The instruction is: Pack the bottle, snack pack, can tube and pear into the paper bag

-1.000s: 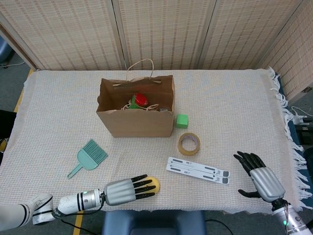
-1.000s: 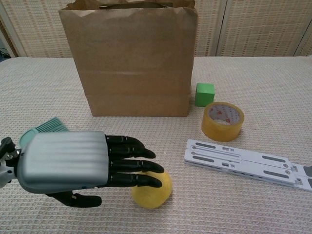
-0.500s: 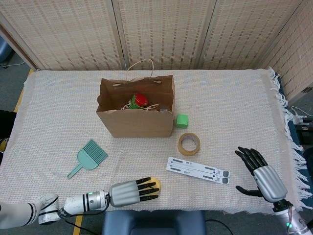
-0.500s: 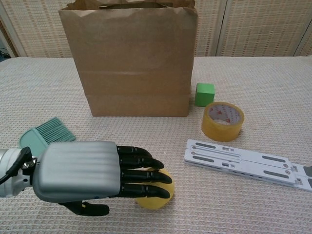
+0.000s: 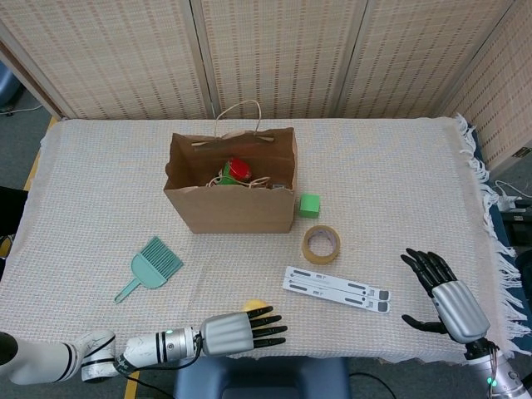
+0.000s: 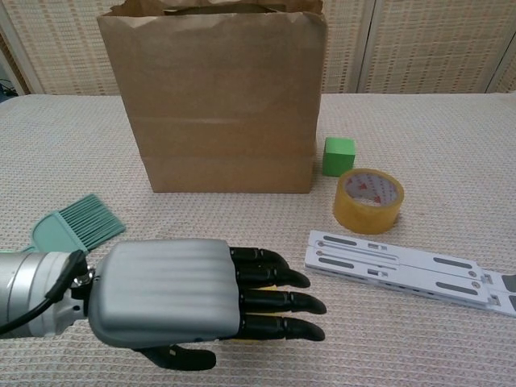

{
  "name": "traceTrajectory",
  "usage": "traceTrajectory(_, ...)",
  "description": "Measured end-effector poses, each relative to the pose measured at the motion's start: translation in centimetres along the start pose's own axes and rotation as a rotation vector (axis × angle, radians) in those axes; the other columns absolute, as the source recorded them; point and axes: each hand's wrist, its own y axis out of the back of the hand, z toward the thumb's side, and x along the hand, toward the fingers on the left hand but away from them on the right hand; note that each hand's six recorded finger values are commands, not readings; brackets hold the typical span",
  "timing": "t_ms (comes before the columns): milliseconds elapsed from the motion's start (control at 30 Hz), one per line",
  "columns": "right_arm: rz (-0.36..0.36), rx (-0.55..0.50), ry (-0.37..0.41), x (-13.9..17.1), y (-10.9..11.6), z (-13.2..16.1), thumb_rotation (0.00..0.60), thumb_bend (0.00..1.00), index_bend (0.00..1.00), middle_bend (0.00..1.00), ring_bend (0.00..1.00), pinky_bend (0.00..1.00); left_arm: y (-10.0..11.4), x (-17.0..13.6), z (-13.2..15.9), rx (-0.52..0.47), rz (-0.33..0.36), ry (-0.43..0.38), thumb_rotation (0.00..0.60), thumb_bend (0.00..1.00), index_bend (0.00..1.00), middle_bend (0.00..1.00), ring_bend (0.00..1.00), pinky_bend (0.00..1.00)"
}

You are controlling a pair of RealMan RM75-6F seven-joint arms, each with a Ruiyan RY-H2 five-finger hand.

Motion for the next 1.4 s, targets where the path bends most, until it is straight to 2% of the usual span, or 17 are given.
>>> traceTrajectory(667,-0.006,-0.008,0.000,0.0,0.3,0.1,0.600,0.03,0.00,0.00,0.00,0.00,0.0,4.4,0.0,0.008,0.007,-0.010,0.600,0.36,0.00,0.00,0.00,0.11)
traceTrajectory(1100,0.003,-0.015,0.003,0.1,0.3,0.1,0.600,0.03,0.00,0.00,0.00,0.00,-1.7,5.4,-1.8,0.048,-0.060,0.034,0.600,0.37,0.00,0.00,0.00,0.14)
traceTrajectory(1233,0.014,-0.014,0.001,0.1,0.1,0.1,0.600,0.03,0.00,0.00,0.00,0.00,-2.1,5.5,-2.5,0.072,-0.077,0.049,0.600,0.37,0.05,0.01,0.01,0.17)
traceTrajectory(1400,0.025,-0.016,0.004,0.1,0.0,0.2,0.600,0.03,0.00,0.00,0.00,0.00,-2.6,5.2,-3.4,0.097,-0.102,0.075,0.600,0.39,0.13,0.11,0.07,0.24)
